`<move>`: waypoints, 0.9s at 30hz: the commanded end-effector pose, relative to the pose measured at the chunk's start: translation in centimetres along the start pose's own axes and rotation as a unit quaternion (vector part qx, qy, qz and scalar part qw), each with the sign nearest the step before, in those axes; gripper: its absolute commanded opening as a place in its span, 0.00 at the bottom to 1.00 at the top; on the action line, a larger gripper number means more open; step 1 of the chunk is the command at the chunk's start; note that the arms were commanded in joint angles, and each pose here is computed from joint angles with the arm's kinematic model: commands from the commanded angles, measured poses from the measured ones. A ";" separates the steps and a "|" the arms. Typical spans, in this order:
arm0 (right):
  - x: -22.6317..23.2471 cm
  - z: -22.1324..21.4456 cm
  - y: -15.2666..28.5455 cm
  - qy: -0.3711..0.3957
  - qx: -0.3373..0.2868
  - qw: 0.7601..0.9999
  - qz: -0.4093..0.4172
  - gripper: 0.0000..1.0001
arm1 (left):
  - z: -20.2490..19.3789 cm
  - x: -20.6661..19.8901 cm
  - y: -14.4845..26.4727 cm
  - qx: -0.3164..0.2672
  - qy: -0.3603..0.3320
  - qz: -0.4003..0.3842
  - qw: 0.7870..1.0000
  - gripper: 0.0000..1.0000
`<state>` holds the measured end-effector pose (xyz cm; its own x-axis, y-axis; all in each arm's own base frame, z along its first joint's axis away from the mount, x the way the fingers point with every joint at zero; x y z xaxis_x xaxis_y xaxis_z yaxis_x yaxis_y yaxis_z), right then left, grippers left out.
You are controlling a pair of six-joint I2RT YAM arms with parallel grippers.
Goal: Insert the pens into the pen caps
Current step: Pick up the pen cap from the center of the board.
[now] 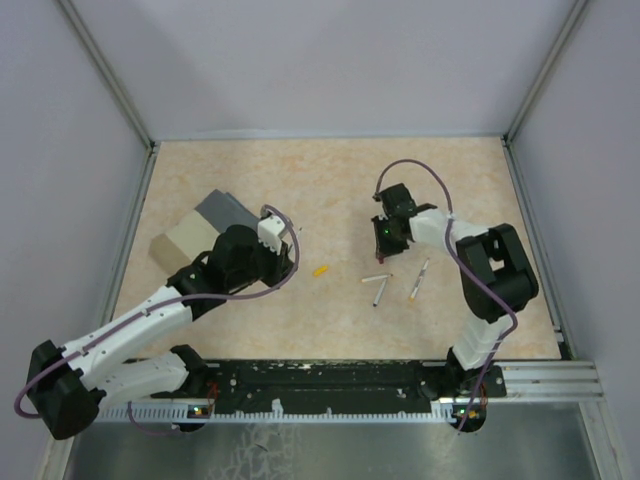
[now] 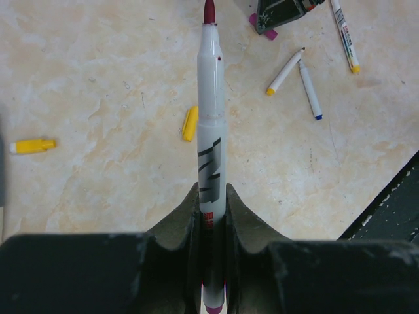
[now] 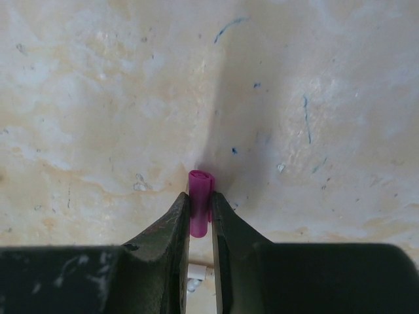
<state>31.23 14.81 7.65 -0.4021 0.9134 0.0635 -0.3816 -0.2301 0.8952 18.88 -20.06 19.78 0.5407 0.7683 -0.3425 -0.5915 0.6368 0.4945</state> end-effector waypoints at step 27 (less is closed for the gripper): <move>10.0 -0.6 14.5 0.211 -0.367 0.873 0.240 0.20 | -1.2 -3.2 -5.5 0.034 0.216 -0.100 0.971 0.00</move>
<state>21.67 18.90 17.79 -0.8041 0.5740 0.1546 -0.4610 -0.7663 0.4474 19.18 -24.73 15.68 0.2945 0.6619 -0.6893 -0.4745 0.7274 0.4958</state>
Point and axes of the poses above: each gripper's point midway between its finger pads, its own y axis back along the fingers, its own x axis along the line the jaws close on, z = x × y, the point moved 6 cm from there along y, back along the fingers, and after that the axes turned 12 degrees about y, right-handed, at the moved point
